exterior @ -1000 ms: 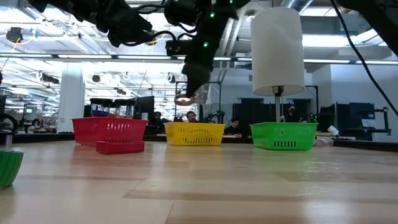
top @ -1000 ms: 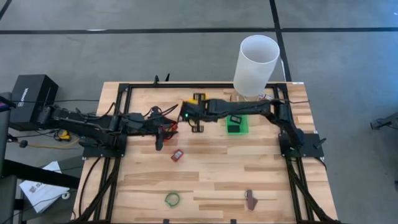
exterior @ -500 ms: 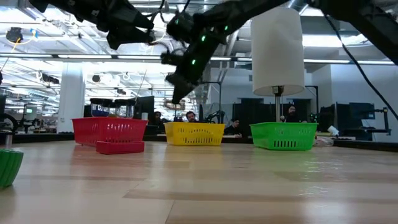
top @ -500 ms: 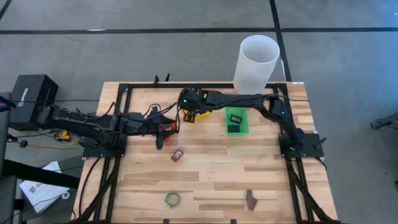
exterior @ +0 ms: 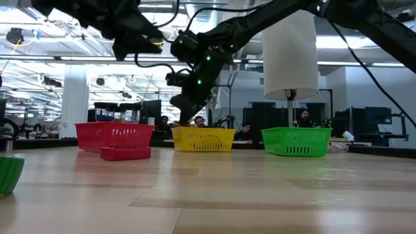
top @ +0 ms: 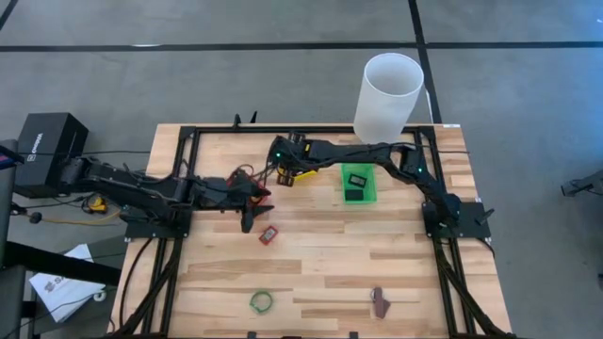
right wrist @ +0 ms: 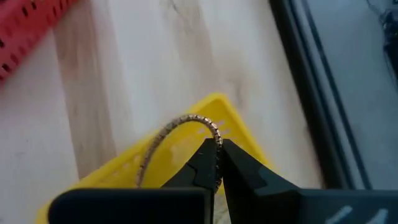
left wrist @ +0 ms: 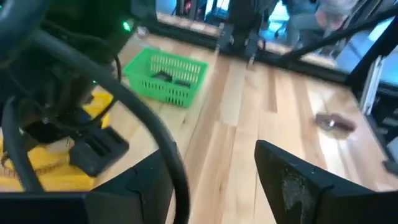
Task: Pick & Place Office items
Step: Put the gold watch into the yellow basket, then put the red digital clock into the green basket
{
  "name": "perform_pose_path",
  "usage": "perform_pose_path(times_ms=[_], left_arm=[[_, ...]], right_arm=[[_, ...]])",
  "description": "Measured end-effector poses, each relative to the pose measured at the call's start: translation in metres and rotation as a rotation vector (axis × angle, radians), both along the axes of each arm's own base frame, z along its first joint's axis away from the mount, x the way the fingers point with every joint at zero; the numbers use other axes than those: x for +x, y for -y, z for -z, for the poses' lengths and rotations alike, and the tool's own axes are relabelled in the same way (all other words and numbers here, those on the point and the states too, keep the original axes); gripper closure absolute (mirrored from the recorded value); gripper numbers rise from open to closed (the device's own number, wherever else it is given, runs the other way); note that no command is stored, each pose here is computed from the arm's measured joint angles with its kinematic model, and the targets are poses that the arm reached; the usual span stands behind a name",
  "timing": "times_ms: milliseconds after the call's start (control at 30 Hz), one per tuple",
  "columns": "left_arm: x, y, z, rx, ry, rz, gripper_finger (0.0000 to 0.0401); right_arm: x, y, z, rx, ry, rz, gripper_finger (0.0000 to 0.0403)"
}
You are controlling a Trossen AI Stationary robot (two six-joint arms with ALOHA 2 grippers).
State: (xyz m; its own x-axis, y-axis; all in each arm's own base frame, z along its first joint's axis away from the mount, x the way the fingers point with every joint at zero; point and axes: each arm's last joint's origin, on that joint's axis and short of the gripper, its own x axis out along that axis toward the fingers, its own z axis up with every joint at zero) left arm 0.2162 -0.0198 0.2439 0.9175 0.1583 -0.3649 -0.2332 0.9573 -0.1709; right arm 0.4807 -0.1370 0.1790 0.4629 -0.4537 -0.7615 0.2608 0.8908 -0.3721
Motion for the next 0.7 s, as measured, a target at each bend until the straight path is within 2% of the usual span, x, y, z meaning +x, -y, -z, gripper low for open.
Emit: perform_pose_path(times_ms=[133,233,433,700], left_arm=[[0.002,0.004,0.002,0.006,-0.009,0.008,0.0188],[0.002,0.006,0.002,0.007,-0.007,0.015,0.0188],[0.001,0.011,0.002,0.001,-0.010,0.049,0.0188],[0.000,0.016,0.002,-0.001,-0.005,0.072,0.0188]], right_arm=[[-0.003,0.002,0.003,0.052,0.015,0.076,0.0391],[-0.006,0.003,0.005,0.062,-0.015,0.079,0.0381],[-0.002,-0.007,0.004,0.014,-0.055,-0.023,0.0333],[-0.001,-0.021,0.000,-0.062,-0.070,0.020,0.0276]])
